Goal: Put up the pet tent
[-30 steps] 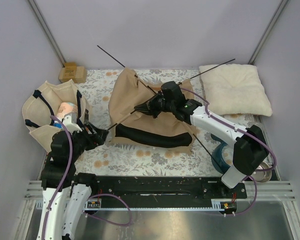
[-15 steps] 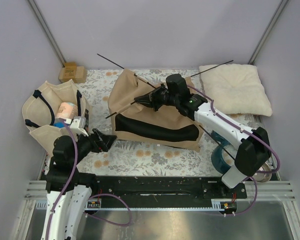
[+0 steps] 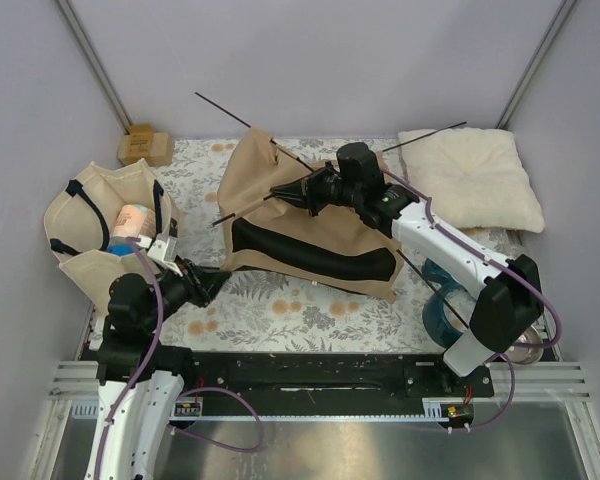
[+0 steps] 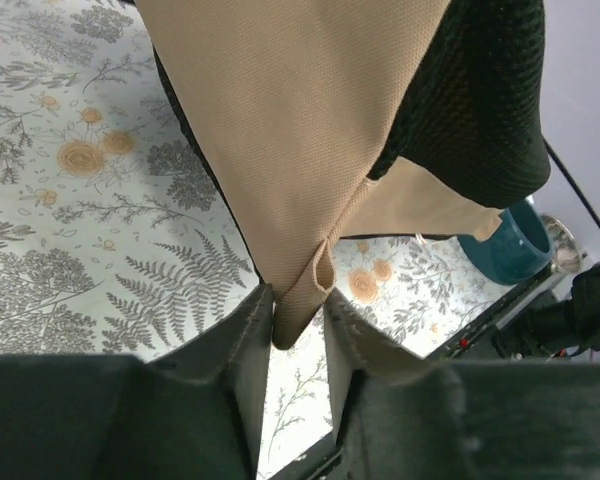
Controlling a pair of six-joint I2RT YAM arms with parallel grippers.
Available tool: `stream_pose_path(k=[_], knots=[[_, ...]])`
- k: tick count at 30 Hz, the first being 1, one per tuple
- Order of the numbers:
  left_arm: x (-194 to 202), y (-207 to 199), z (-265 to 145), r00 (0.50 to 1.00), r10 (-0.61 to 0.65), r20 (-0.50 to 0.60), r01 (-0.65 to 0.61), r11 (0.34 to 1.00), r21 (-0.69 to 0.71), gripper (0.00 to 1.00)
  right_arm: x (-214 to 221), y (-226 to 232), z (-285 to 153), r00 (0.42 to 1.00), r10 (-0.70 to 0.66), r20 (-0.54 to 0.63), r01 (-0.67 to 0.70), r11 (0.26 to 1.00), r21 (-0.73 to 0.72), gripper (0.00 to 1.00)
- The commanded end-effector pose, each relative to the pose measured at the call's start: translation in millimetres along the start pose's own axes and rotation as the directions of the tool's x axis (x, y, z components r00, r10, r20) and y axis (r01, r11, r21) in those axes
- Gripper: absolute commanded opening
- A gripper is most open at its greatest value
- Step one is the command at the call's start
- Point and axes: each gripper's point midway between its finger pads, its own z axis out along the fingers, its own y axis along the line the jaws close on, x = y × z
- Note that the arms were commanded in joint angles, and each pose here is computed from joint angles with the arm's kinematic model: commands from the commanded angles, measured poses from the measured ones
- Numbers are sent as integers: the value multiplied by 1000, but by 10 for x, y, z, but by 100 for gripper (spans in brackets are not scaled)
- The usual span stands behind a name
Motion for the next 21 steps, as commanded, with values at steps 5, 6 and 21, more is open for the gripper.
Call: stream_pose_path(k=[5, 6, 21], knots=[[-263, 125, 0, 989, 136, 52, -132, 988, -86, 12, 223, 602, -274, 996, -78, -37, 70, 982, -178, 0], [-290, 107, -15, 986, 156, 55, -151, 985, -82, 11, 203, 598, -268, 996, -87, -27, 81, 981, -176, 0], [-554, -235, -242, 924, 368, 107, -370, 929, -9, 0, -223, 390, -69, 903, -379, 201, 391, 920, -17, 0]])
